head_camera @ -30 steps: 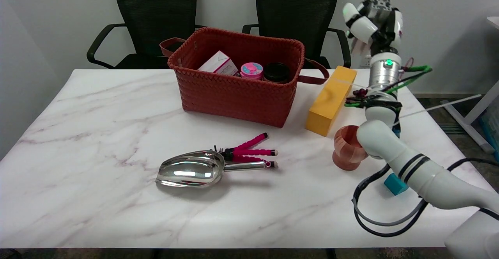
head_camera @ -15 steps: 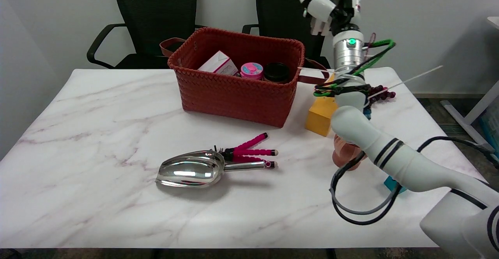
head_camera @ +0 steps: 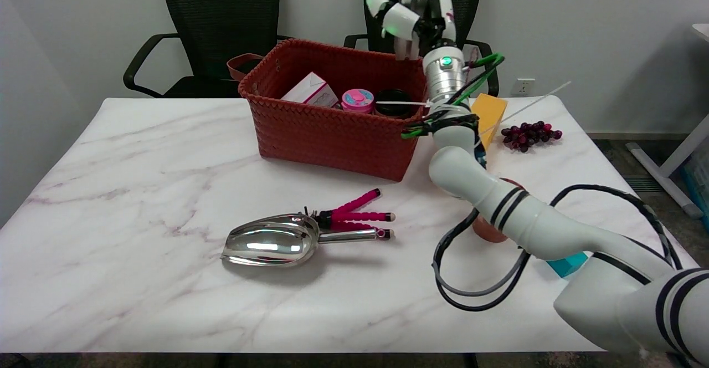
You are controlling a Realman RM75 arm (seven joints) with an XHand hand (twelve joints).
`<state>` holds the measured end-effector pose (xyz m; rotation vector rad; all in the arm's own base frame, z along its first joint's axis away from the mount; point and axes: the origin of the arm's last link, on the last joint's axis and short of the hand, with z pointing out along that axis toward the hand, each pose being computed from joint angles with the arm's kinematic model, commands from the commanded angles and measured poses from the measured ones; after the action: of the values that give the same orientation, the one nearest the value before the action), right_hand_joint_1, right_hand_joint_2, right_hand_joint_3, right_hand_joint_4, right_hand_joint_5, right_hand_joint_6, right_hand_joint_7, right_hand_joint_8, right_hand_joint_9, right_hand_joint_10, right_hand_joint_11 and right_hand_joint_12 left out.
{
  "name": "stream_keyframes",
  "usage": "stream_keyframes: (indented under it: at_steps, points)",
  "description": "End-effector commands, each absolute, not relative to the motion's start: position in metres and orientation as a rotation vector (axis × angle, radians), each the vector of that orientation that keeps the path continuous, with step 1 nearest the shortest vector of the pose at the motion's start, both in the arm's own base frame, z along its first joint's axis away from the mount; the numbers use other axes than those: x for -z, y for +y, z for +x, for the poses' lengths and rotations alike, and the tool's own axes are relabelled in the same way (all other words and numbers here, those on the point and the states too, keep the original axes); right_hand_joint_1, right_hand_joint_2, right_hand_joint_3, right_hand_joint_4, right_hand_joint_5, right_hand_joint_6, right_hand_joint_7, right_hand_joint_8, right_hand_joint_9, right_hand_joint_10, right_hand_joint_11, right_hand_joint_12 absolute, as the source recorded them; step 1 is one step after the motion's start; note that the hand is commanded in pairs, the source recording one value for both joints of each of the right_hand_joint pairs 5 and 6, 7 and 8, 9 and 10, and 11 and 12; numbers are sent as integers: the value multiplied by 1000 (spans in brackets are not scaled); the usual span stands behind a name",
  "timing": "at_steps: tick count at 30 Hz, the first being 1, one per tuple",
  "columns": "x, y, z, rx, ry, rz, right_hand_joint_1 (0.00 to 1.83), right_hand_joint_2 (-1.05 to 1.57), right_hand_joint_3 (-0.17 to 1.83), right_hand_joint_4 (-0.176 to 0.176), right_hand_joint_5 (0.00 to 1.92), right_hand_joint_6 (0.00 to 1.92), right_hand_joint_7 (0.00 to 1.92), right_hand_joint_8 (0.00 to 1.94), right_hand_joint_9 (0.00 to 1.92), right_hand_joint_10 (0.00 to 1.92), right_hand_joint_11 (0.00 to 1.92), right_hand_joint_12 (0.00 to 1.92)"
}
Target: Place the metal rectangular block into the brown storage basket.
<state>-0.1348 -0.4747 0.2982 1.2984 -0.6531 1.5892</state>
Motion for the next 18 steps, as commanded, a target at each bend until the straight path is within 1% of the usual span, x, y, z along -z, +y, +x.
stream_keyframes:
  at_steps: [1, 7, 13, 18]
  points:
    - [-244, -512, -170, -1427, -881, 1293, 1058, 1360, 868, 0, 1920, 1920, 1883, 1883, 1718, 1718, 1722, 1722]
    - [-239, -512, -185, -1360, -983, 1287, 1045, 1283, 956, 0, 1920, 1920, 1878, 1878, 1735, 1735, 1759, 1759]
    - [-239, -506, -201, -1412, -1080, 1217, 994, 1376, 845, 0, 1920, 1920, 1896, 1896, 1767, 1767, 1798, 1798]
    - [-243, -500, -214, -1405, -1100, 1190, 979, 1425, 803, 0, 1920, 1920, 1906, 1906, 1783, 1783, 1818, 1818]
